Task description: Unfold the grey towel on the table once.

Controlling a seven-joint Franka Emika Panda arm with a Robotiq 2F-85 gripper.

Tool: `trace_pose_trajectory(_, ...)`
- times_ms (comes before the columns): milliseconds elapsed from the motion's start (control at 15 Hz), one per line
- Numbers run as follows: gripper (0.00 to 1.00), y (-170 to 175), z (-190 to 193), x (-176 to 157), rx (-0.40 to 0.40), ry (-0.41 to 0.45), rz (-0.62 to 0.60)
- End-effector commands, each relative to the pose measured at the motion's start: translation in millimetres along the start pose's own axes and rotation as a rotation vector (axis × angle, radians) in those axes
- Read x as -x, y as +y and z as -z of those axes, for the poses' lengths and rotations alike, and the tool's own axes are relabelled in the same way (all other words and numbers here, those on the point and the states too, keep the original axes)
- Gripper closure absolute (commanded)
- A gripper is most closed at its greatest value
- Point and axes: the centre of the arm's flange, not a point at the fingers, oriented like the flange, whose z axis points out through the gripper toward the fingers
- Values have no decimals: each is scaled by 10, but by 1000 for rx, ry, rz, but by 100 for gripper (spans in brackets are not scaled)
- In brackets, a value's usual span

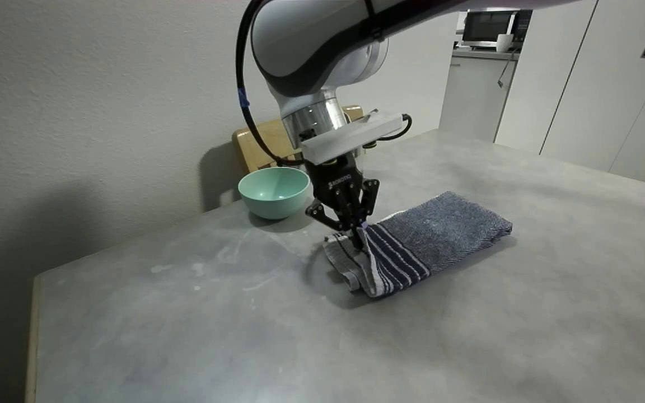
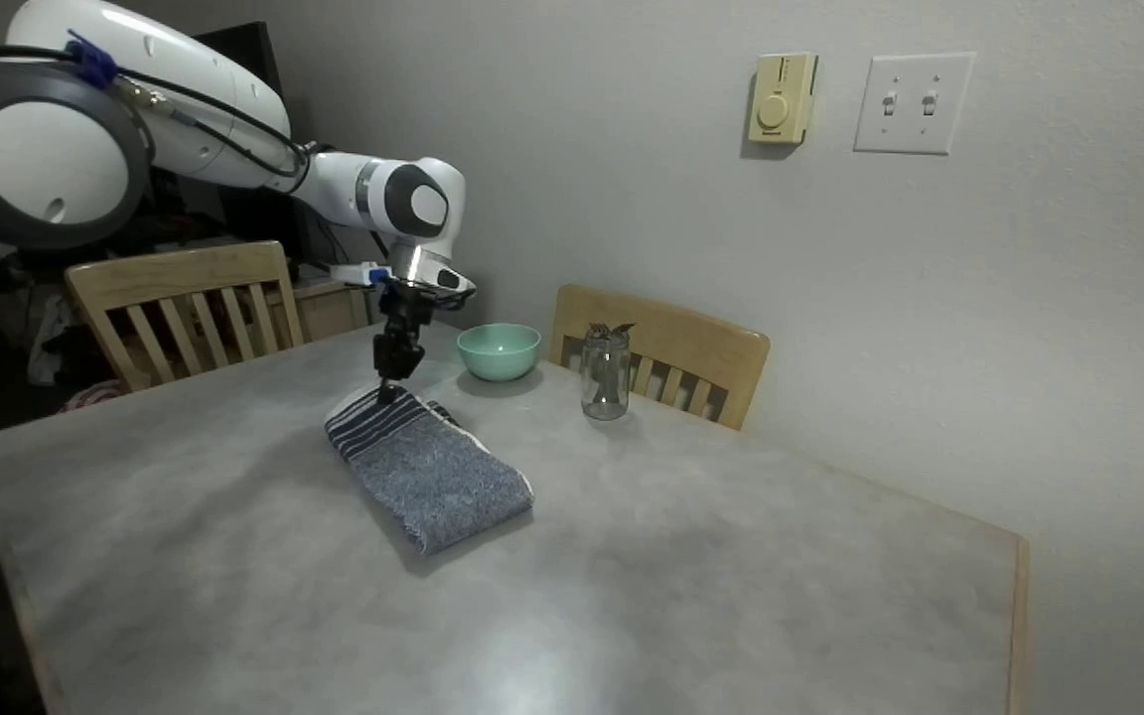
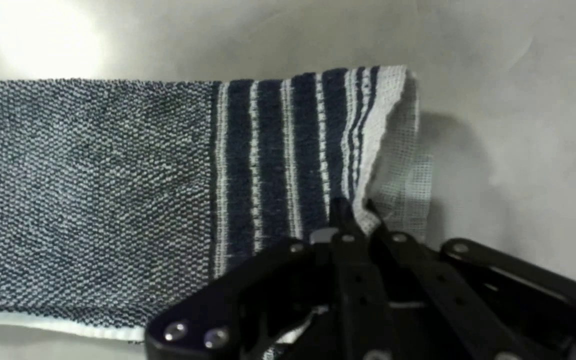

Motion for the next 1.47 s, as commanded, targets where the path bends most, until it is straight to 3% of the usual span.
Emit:
trace_pose_trajectory(0,99,35,194,60,-93,17,161)
trace_pose_trajectory(733,99,318,552,228,-177,63,409)
trace_pose_trajectory(1400,99,1373,753,517,-192,70,860)
